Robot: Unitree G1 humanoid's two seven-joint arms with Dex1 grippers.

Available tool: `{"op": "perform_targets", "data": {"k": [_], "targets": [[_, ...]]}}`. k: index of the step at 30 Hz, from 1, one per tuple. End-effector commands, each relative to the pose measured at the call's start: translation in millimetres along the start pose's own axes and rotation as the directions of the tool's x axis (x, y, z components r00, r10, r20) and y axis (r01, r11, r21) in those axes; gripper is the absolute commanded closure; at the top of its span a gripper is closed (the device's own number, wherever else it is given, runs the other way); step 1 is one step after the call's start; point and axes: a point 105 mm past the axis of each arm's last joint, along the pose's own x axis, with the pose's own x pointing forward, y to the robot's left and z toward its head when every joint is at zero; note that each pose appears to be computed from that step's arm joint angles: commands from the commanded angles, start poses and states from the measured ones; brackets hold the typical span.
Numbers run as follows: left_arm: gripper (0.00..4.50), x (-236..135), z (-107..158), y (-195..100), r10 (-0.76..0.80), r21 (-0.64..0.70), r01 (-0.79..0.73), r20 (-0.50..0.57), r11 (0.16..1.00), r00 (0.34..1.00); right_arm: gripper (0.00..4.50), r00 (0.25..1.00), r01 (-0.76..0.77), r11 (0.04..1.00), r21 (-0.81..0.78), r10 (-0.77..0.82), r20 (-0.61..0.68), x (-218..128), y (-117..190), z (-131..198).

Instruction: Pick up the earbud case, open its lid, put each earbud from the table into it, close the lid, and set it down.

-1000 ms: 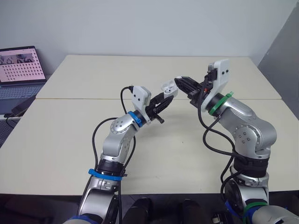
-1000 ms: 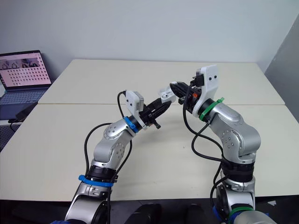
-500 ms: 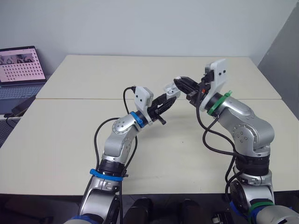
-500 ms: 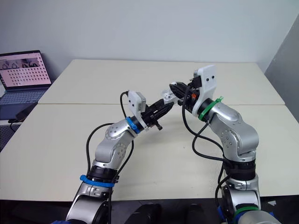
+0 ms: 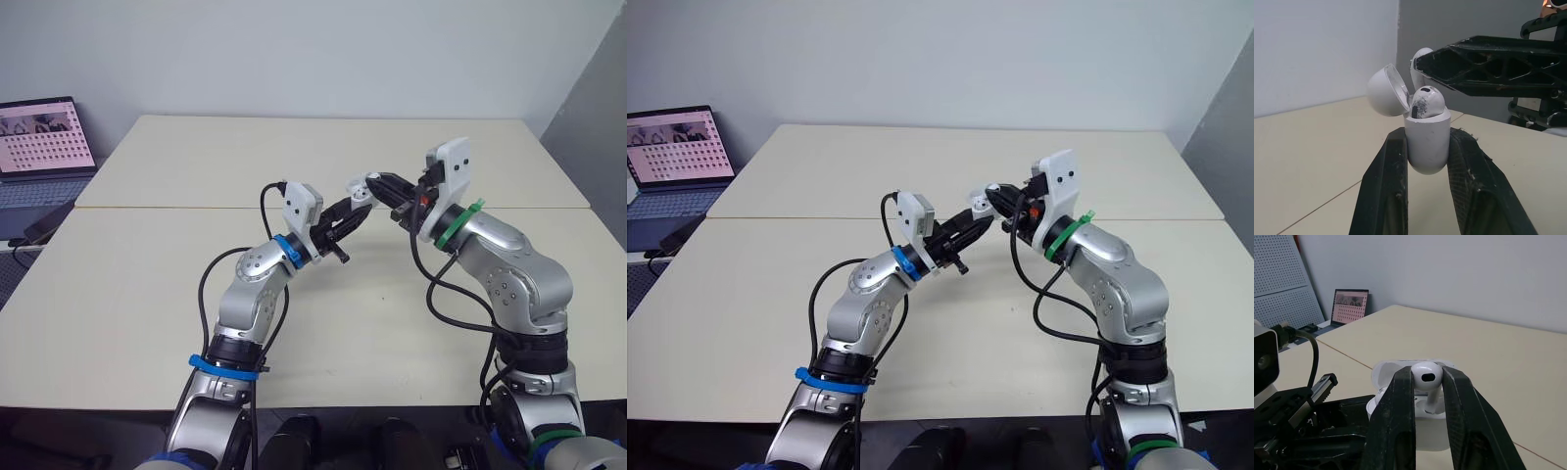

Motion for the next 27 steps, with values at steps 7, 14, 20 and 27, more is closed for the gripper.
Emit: {"op": "perform_targets", "data": {"k": [7, 14, 20, 27], "targets": [[3.77, 5, 25, -11, -0.053, 0.021, 0.051, 0.09, 0.998, 0.995, 4.07, 1.0, 0.006, 0.999, -0.052, -0.005, 0.018, -3, -1, 4], [3.77, 4, 25, -11, -0.053, 0.02, 0.051, 0.09, 0.998, 0.995, 4.07, 1.0, -0.009, 0.994, -0.112, 0.008, -0.01, -4, 0, -1], [3.77, 2, 24, -10, -0.045, 0.021, 0.044, 0.084, 0.999, 0.995, 2.74, 0.999, -0.043, 0.997, -0.071, 0.044, 0.014, -6, 5, 5], [3.77, -2, 19, -7, -0.031, 0.02, 0.03, 0.067, 0.999, 0.997, 2.74, 0.988, -0.153, 0.988, 0.031, 0.151, 0.041, -33, 9, 24]]}}
